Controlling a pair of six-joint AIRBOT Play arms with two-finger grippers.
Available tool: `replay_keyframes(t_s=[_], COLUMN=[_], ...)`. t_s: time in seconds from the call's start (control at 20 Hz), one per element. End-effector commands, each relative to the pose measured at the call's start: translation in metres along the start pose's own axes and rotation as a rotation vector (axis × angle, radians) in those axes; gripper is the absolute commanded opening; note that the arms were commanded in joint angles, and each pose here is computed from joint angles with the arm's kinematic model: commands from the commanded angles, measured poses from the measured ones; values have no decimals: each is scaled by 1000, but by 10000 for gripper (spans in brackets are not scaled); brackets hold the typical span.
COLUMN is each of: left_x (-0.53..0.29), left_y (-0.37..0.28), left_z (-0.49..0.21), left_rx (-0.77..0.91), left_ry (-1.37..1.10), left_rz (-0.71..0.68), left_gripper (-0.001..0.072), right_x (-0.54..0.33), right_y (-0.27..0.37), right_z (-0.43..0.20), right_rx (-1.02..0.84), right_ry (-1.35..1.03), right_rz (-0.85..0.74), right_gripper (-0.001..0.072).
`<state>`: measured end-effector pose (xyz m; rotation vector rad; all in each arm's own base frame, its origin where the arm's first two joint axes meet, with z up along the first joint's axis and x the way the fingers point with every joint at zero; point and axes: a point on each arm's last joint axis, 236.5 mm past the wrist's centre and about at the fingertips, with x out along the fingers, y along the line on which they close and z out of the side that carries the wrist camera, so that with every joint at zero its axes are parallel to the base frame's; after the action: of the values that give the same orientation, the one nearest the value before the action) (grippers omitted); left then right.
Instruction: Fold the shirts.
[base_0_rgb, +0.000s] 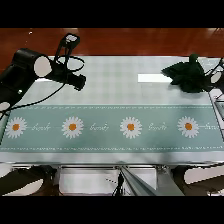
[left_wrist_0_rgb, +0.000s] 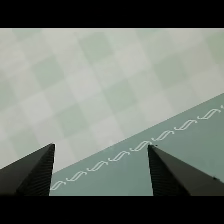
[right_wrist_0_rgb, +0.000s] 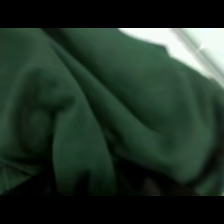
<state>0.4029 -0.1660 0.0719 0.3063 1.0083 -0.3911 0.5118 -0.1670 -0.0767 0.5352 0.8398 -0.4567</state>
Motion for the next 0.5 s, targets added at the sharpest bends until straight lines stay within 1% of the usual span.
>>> replay_keyframes(t_s=[0.0, 0.05, 0.15, 0.25, 0.35, 0.45], left_x=[0, 0, -4, -16, -39, -73], left_y=[0, 0, 0, 1, 3, 6], left_z=[0, 0, 0, 9, 24, 42], left_rx=[1, 7, 46, 67, 65, 61], left_ry=[0, 0, -2, -20, -46, -77], left_rz=[0, 0, 1, 3, 7, 12], left_gripper=[715, 715, 715, 714, 714, 714], right_x=[26, 24, 2, -51, -125, -223], right_y=[17, 22, 39, 61, 84, 109], right_z=[-22, -21, 0, 45, 90, 124], right_rx=[-30, -31, -53, -138, -203, -256], right_ry=[18, 12, -49, -186, -350, -533], right_rz=[23, 32, 70, 122, 176, 244], right_gripper=[220, 25, 22, 22, 21, 21])
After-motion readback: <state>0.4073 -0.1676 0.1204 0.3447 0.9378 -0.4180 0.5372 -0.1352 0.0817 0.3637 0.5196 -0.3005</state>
